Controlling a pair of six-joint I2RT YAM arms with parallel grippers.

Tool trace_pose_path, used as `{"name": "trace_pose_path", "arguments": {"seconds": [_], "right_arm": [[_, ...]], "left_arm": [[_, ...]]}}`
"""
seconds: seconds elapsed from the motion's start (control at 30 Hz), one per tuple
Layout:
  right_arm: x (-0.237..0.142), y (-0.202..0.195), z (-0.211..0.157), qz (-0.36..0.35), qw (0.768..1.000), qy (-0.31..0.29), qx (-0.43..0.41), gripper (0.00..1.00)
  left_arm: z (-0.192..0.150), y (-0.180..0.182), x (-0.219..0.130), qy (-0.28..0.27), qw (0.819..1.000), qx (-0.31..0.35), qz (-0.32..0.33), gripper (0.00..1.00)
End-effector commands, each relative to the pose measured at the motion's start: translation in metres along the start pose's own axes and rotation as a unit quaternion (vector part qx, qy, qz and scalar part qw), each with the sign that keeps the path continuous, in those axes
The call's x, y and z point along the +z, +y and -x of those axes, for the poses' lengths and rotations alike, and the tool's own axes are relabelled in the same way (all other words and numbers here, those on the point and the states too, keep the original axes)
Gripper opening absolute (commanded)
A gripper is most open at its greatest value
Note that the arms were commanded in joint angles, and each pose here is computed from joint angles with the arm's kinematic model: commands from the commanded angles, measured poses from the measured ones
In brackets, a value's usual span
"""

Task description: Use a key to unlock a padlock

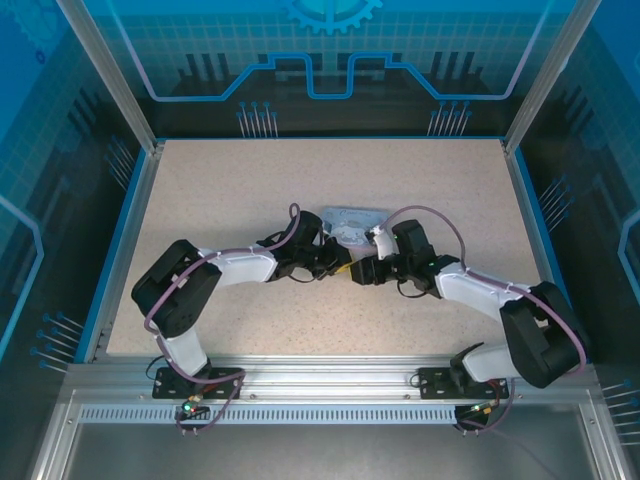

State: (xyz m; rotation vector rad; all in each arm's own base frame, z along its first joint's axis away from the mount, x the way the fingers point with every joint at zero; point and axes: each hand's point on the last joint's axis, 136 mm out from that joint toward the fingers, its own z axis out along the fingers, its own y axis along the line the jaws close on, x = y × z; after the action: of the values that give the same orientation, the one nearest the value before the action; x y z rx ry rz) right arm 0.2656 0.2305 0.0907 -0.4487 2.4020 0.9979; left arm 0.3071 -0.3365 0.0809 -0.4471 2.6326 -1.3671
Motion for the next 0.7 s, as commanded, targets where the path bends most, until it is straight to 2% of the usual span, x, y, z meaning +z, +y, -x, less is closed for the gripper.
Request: {"name": "trace_pose_path", "arguments": {"seconds": [0.0, 0.2, 0.67], "right_arm": [[-0.013, -0.006, 0.011, 0.008, 0.999, -0.035, 0.025, 0.56], [-0.016, -0.017, 0.020, -0.003, 0.996, -0.059, 0.064, 0.61], [-0.001, -0.034, 0.018, -0.020, 0.989, -0.070, 0.131, 0.62]], "left_arm": [[-0.005, 0.016, 0.004, 0.013, 1.000, -0.008, 0.019, 0.00], [-0.010, 0.026, 0.004, 0.021, 0.999, 0.003, 0.032, 0.00], [-0.049, 0.058, 0.018, 0.060, 0.996, 0.032, 0.059, 0.00]]}}
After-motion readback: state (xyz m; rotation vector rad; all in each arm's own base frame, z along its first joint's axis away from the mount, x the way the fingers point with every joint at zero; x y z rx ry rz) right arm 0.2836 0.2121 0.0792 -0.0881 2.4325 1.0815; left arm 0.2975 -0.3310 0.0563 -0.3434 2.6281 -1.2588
